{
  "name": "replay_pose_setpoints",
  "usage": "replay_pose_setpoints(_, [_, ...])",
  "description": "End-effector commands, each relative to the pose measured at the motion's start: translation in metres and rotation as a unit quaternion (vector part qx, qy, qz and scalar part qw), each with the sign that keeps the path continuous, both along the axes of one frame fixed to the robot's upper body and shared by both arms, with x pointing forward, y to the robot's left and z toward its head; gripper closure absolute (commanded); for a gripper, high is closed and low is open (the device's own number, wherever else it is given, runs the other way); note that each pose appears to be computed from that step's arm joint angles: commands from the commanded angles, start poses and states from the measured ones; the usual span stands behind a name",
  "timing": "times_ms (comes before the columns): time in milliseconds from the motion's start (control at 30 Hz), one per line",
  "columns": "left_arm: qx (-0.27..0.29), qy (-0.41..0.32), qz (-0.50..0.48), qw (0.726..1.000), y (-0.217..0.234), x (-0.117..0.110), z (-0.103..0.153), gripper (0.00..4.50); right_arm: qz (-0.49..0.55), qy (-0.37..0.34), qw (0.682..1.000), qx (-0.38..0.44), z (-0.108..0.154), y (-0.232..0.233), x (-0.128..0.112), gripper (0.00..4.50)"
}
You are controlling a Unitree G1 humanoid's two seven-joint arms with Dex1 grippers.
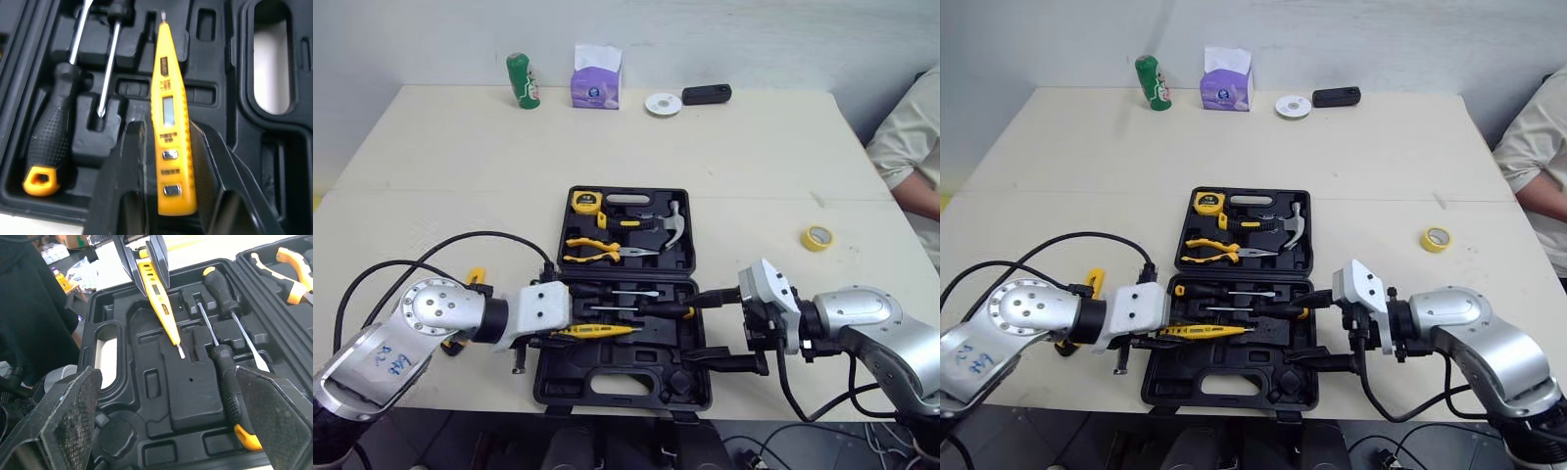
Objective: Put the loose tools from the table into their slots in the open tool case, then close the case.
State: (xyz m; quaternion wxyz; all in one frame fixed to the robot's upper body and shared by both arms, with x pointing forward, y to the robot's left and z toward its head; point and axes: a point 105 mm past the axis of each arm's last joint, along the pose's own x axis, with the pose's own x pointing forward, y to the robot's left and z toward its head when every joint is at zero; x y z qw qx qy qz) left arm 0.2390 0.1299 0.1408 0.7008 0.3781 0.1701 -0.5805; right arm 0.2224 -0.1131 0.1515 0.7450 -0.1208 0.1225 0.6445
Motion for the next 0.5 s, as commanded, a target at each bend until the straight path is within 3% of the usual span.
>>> replay_pose_setpoints(33, [0.016, -0.017, -0.019, 1.0, -0.002, 0.008, 0.0, 3.91, -0.002, -0.032, 0.999, -0.003, 0.009, 0.0, -0.002, 0.0])
replay_pose_setpoints(500, [0.013, -0.011, -0.045, 0.999, -0.006, 0.023, 0.004, 3.91, -0.026, -0.039, 0.999, -0.005, 0.006, -0.001, -0.003, 0.0])
